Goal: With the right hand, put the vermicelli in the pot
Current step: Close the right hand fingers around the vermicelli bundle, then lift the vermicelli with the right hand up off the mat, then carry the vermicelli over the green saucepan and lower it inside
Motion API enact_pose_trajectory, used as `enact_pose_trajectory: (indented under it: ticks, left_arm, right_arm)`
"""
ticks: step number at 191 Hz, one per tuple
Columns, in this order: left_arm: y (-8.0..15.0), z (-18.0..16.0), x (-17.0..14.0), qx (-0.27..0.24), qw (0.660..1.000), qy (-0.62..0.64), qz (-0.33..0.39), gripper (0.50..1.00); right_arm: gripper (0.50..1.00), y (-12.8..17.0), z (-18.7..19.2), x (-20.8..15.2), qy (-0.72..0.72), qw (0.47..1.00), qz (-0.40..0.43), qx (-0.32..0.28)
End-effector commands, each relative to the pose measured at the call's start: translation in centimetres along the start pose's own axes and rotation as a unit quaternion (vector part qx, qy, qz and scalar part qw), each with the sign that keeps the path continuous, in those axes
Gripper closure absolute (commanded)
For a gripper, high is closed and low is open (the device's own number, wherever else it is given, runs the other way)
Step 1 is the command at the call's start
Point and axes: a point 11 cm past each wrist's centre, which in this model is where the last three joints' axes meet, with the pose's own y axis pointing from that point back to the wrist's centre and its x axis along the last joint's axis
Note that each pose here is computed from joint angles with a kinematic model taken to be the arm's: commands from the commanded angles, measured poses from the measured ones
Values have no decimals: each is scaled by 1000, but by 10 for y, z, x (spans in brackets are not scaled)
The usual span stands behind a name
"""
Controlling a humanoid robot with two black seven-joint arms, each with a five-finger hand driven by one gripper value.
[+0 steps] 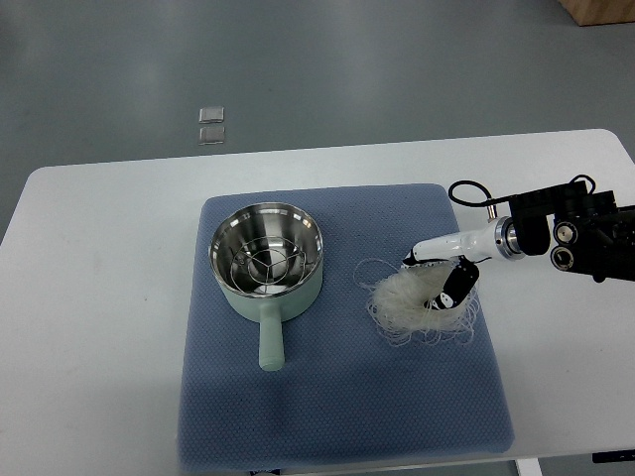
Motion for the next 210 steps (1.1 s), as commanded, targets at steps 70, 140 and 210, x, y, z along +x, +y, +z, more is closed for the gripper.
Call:
enact_pose_trajectory:
  ticks: [70, 140, 210]
  left_arm:
    - [0, 0, 0, 0, 1000, 2, 0, 500]
    - [0, 0, -2, 0, 1000, 0, -2, 500]
    - [0, 0, -1, 0, 1000, 1, -2, 500]
  right_arm:
    - [1000, 163, -70, 157, 37, 993, 101, 42]
    - [1000, 169, -109, 178, 78, 990, 107, 56]
    - [1000, 103, -204, 206, 124, 983, 92, 104]
